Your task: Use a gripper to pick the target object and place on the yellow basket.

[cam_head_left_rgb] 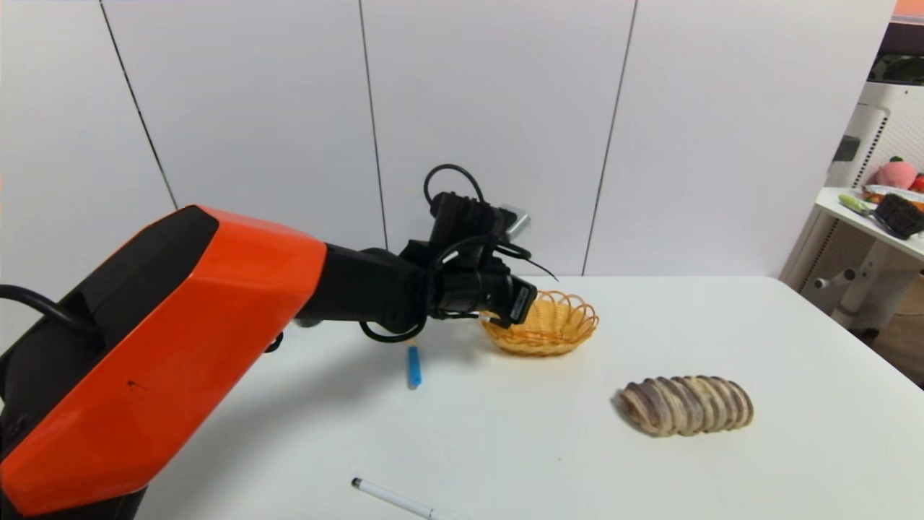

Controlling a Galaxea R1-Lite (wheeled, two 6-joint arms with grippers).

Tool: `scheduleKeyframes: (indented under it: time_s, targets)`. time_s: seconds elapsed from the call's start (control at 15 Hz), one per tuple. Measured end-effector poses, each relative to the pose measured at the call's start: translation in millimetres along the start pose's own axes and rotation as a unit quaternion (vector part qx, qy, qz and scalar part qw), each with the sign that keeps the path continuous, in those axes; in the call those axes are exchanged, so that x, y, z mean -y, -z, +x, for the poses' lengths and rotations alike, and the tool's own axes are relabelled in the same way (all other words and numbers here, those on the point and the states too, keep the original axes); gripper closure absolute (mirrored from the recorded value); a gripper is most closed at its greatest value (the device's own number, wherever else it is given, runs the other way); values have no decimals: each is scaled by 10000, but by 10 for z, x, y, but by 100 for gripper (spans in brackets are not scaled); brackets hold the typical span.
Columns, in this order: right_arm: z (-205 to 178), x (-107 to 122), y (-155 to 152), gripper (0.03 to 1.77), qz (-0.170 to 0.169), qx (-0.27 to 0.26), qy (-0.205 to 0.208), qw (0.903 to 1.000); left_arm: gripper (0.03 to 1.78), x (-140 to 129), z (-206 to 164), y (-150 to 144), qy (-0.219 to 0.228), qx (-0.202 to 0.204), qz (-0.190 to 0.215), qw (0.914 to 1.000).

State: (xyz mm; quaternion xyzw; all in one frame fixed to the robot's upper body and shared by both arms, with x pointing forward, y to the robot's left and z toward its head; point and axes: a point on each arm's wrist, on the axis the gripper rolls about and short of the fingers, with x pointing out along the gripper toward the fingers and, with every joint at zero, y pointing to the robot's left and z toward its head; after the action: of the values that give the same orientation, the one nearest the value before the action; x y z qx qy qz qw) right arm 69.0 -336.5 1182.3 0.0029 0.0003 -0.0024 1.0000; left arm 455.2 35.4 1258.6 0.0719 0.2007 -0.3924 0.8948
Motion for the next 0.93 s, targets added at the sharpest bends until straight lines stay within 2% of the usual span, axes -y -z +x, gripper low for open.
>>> scheduleKeyframes:
  time_s: [0.07,0.33,0.6,0.73,0.93]
  targets:
    - [0,0,0,10,2,0,0,10000,127,-10,-28,-22,-13,19,-28,10000]
    - [0,0,0,10,4,1,0,10000,80,-17,-18,-67,6,204,-30,9998]
    - [0,0,0,10,2,1,-2,10000,51,-6,-57,-78,21,201,42,9998]
    - [0,0,0,10,4,1,-2,10000,42,23,-271,-137,19,153,134,9998]
    - [0,0,-1,10,2,3,-2,10000,33,27,-939,-120,-81,-36,238,9997]
